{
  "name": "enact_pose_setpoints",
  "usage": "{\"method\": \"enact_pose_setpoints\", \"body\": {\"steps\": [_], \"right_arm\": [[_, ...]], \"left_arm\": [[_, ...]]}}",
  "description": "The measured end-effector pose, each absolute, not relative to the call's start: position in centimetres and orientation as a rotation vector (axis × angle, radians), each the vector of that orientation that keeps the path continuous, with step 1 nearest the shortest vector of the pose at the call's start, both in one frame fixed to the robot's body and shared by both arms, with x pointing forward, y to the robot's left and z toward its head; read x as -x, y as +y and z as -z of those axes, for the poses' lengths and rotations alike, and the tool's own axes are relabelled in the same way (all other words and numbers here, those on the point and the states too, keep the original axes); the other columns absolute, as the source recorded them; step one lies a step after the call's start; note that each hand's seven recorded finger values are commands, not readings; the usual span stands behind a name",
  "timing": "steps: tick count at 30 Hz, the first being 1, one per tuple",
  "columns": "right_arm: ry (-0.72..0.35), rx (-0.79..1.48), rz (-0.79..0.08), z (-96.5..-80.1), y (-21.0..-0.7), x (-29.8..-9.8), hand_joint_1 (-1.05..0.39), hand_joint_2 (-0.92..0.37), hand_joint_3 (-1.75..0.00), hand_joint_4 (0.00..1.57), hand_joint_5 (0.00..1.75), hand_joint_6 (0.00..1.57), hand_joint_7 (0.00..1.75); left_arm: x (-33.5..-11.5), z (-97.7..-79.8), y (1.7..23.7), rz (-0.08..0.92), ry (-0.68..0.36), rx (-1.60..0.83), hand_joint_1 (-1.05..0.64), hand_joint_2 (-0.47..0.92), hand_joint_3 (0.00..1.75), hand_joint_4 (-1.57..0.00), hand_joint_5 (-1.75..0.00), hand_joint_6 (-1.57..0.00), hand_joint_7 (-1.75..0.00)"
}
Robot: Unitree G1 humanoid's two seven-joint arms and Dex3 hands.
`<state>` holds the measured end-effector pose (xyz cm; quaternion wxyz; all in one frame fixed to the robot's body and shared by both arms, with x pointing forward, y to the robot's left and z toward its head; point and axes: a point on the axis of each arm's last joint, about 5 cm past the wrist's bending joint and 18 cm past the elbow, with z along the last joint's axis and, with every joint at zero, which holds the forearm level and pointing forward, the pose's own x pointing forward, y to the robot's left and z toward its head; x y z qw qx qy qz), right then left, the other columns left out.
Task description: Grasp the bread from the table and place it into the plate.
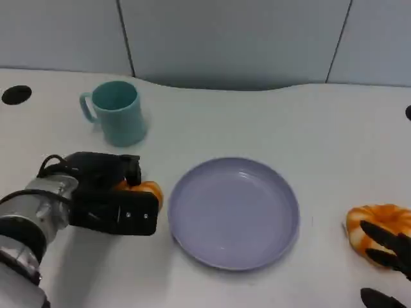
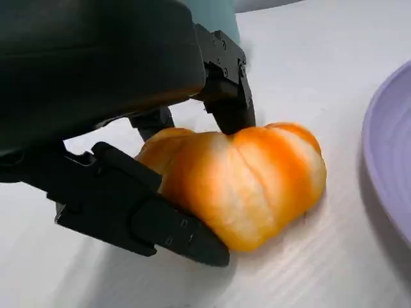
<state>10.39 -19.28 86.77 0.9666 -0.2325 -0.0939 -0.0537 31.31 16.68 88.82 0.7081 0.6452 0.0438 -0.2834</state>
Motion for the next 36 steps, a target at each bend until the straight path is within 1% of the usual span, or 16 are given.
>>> {"method": "enact_pose_setpoints", "body": {"steps": [2,4,7,10,13,20,24,28,31,34,36], "right_arm": [[-0.191,0.471,0.109,-86.8,-19.3,-10.4,-0.34,-0.92,-0.33,0.94,0.09,0.66,0.0],[-0.192,0.471,0.11,-86.8,-19.3,-10.4,-0.34,-0.92,-0.33,0.95,0.1,0.66,0.0],[-0.192,0.472,0.112,-86.8,-19.3,-10.4,-0.34,-0.92,-0.32,0.94,0.1,0.66,0.0],[-0.192,0.474,0.113,-86.8,-19.3,-10.4,-0.34,-0.92,-0.32,0.94,0.11,0.66,0.0],[-0.194,0.474,0.113,-86.8,-19.3,-10.4,-0.34,-0.92,-0.32,0.95,0.12,0.66,0.0],[-0.191,0.475,0.114,-86.9,-19.3,-10.4,-0.34,-0.92,-0.32,0.91,0.11,0.66,0.0],[-0.194,0.472,0.114,-86.9,-19.3,-10.5,-0.34,-0.92,-0.33,0.9,0.11,0.65,0.0],[-0.197,0.471,0.11,-86.9,-19.2,-10.6,-0.34,-0.92,-0.33,0.89,0.12,0.65,0.0],[-0.198,0.468,0.109,-86.9,-19.2,-10.6,-0.34,-0.92,-0.32,0.88,0.11,0.66,0.0],[-0.192,0.463,0.112,-86.8,-19.1,-10.7,-0.35,-0.92,-0.32,0.88,0.11,0.66,0.0],[-0.184,0.46,0.115,-86.8,-19.1,-10.7,-0.34,-0.92,-0.32,0.87,0.11,0.66,0.0]], "left_arm": [[-31.3,-88.8,16.7,0.627,0.098,-1.441,-0.25,0.9,0.13,-0.7,-1.75,-0.64,-1.75],[-31.3,-88.8,16.7,0.626,0.116,-1.426,-0.25,0.88,0.13,-0.71,-1.75,-0.65,-1.75],[-31.4,-88.9,16.8,0.62,0.143,-1.376,-0.25,0.88,0.14,-0.75,-1.75,-0.65,-1.75],[-31.5,-89.1,16.9,0.606,0.154,-1.324,-0.23,0.9,0.16,-0.73,-1.75,-0.62,-1.75],[-31.5,-89.3,17.0,0.593,0.133,-1.273,-0.22,0.87,0.16,-0.75,-1.75,-0.63,-1.75],[-31.7,-90.0,18.0,0.565,0.084,-1.227,-0.19,0.82,0.14,-0.7,-1.75,-0.54,-1.75],[-31.4,-90.6,19.1,0.571,-0.016,-1.188,-0.18,0.82,0.13,-0.71,-1.75,-0.54,-1.75],[-31.3,-91.5,19.6,0.579,-0.119,-1.136,-0.18,0.82,0.12,-0.73,-1.75,-0.56,-1.75],[-31.5,-92.3,19.4,0.598,-0.186,-1.107,-0.22,0.84,0.12,-0.74,-1.75,-0.57,-1.75],[-31.6,-93.1,18.7,0.653,-0.254,-1.073,-0.23,0.85,0.12,-0.74,-1.75,-0.57,-1.75],[-31.8,-93.6,17.8,0.697,-0.297,-1.063,-0.23,0.85,0.11,-0.75,-1.75,-0.57,-1.75]]}}
